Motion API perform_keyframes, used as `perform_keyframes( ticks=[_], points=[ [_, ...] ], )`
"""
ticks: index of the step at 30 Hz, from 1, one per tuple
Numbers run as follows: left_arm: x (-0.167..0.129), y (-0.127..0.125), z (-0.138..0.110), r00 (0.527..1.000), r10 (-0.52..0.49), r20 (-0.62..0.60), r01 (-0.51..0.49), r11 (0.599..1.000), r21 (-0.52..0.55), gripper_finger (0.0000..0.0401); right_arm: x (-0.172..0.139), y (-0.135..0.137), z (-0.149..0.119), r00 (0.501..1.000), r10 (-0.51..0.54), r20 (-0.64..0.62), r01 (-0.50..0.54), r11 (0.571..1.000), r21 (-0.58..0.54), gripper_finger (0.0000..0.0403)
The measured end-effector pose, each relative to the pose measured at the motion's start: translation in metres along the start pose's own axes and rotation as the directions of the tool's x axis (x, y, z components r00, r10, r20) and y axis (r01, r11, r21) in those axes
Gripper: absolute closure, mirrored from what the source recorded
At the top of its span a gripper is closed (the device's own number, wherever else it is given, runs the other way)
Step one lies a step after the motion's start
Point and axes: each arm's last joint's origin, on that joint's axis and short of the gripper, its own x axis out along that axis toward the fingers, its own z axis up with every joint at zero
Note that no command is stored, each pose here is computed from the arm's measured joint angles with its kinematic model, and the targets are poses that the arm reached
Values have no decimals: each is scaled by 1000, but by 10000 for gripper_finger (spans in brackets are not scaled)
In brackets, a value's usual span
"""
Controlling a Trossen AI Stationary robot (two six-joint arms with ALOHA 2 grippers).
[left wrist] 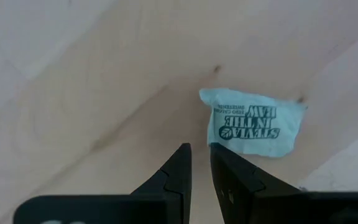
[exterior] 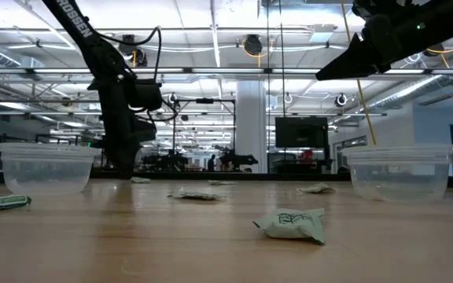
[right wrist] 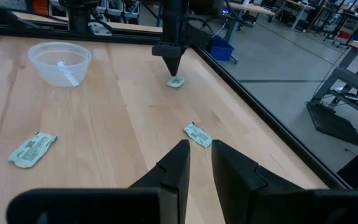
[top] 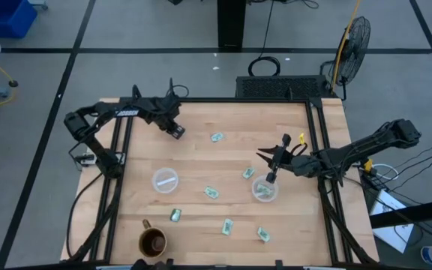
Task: Pick and place Stevia / Truvia into bins
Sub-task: Put the light green stevia packet into the left transparent container
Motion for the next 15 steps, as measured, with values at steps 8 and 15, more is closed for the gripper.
perform_keyframes(
  ticks=[8, 15],
  points=[
    [3, -1, 1, 999, -8, 39, 8, 1000, 3, 334, 0, 0, 0, 1000, 0, 0, 0, 1000, 0, 344],
    [2, -2, 6, 995, -19, 94, 19, 1000, 4, 334, 0, 0, 0, 1000, 0, 0, 0, 1000, 0, 344]
  ],
)
